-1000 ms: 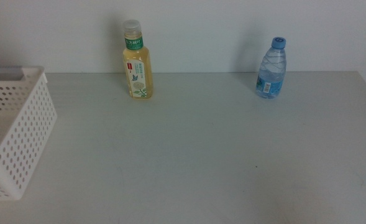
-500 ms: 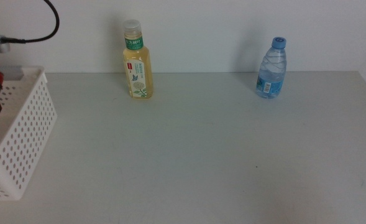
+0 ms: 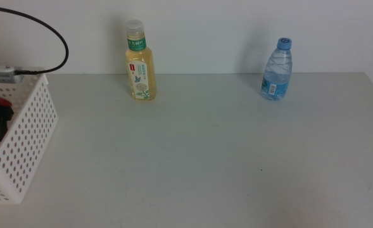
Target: Use arms to grab the bottles and put them into the dustbin to the left of the table.
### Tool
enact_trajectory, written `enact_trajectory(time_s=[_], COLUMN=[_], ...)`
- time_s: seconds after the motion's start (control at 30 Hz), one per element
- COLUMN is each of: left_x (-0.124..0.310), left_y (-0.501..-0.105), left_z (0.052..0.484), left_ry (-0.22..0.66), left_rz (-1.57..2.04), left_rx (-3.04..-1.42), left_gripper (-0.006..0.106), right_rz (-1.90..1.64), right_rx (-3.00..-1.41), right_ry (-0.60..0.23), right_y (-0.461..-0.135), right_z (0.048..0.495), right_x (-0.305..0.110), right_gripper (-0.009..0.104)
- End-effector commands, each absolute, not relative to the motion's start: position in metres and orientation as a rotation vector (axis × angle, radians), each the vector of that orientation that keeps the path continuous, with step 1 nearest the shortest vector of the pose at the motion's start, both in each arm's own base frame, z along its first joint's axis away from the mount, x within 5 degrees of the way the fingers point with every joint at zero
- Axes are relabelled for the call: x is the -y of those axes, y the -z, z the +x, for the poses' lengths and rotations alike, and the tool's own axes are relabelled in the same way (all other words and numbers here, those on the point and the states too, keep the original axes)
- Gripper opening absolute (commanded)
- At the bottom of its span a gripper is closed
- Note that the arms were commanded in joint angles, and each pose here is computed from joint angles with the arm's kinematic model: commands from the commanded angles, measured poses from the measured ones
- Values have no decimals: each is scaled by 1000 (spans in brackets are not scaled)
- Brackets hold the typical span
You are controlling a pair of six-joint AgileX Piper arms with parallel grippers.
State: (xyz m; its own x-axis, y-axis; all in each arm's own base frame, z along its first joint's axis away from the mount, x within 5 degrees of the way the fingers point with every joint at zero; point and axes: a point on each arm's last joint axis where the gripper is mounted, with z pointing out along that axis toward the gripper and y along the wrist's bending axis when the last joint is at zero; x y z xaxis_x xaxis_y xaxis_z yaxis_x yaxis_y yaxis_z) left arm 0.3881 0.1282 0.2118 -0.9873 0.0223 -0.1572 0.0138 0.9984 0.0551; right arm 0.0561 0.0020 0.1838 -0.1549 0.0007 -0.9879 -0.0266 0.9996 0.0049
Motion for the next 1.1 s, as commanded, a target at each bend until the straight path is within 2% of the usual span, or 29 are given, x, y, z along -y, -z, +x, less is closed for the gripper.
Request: enact_trajectory(time_s=[0.0,0.13,0.2,0.23,0.3,0.5,0.57,0.7,0.87,1.07], left_x=[-129,-129,-129,-131,-131,-126,-119,-107,-72,-26], left_y=[-244,-240,-239,-239,-241,-262,-275,-313,-366,-408], left_z=[390,389,390,389,389,381,375,361,337,307], left_ry=[-128,-118,-117,-147,-149,-129,-88,-79,-60,-20], left_rz=[9,9,9,22,23,-15,-20,-103,-11,97], left_rx=[-2875,-2898,-2899,-2900,-2899,-2864,-2857,-2758,-2605,-2474], left_gripper=[1,12,23,82,92,94,94,94,94,94], right_rz=[-29,-29,-29,-29,-29,-29,-29,-29,-29,-29], right_rx=[-1646,-1646,-1646,-1646,-1646,-1646,-1646,-1646,-1646,-1646], right_ry=[4,4,4,4,4,4,4,4,4,4], right_y=[-194,-194,-194,-194,-194,-194,-194,-194,-194,-194], right_z=[57,57,57,57,57,57,57,57,57,57], right_x=[-1,-1,-1,-1,-1,-1,-1,-1,-1,-1], right_gripper=[59,59,59,59,59,59,59,59,59,59])
